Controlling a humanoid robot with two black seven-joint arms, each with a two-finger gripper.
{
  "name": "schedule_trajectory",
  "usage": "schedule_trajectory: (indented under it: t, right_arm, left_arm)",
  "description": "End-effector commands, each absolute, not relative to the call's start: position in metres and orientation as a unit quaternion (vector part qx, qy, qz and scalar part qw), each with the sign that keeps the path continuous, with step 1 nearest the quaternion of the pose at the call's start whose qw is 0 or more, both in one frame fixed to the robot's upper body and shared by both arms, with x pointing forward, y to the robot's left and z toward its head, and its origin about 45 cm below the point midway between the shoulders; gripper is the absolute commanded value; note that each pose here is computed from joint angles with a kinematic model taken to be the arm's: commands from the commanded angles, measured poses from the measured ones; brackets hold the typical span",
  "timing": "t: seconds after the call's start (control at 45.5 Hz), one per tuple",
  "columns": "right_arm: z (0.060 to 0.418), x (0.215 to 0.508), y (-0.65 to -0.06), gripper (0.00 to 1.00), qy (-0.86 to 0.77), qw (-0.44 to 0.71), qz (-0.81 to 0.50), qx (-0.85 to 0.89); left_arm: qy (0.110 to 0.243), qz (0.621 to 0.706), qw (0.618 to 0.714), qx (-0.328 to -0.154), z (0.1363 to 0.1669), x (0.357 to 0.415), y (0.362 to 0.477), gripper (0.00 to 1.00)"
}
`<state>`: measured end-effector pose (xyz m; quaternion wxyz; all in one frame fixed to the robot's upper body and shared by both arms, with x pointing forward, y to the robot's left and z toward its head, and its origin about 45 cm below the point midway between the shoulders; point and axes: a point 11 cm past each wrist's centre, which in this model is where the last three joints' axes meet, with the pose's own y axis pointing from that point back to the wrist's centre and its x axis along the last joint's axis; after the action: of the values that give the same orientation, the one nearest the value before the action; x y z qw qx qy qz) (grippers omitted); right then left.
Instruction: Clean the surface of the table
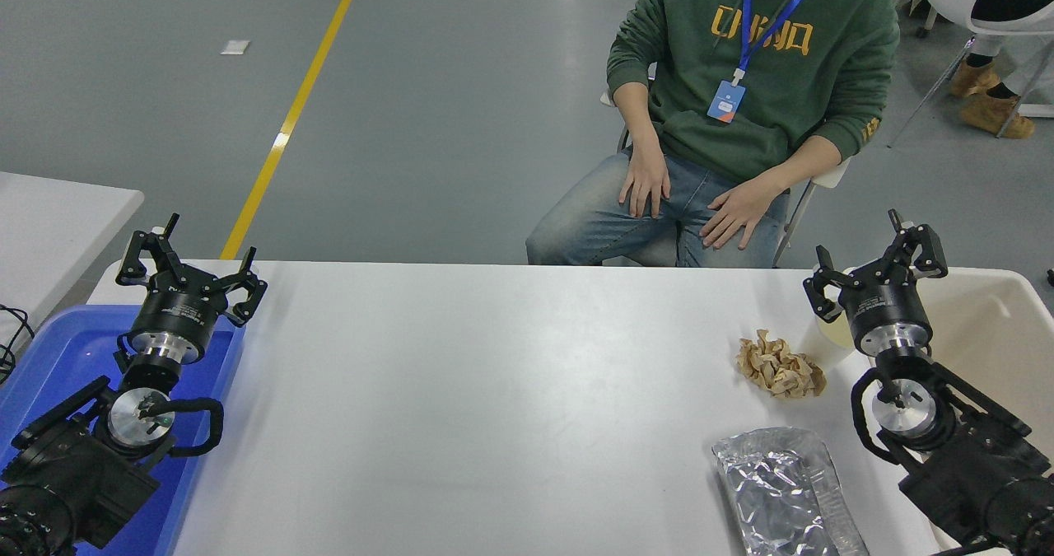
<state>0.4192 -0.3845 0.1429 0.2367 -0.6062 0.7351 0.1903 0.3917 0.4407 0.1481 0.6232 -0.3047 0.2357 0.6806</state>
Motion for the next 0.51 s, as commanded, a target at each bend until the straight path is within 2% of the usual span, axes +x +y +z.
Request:
schedule_trajectory:
  t: [0.0,0.484]
  right_arm:
    - [0.151,0.420,-0.388,1.00,0.732,0.243,0.184,-0.610]
    - [0.156,0.416,-0.400,1.00,0.732,0.239,0.175,-0.613]
  left_arm:
    - [0.236,0.6808,0.6232,-0.304,0.1480,0.3916,0.441,1.00]
    - [0.236,0.6808,0.6232,-0.304,0.1480,0.3916,0.441,1.00]
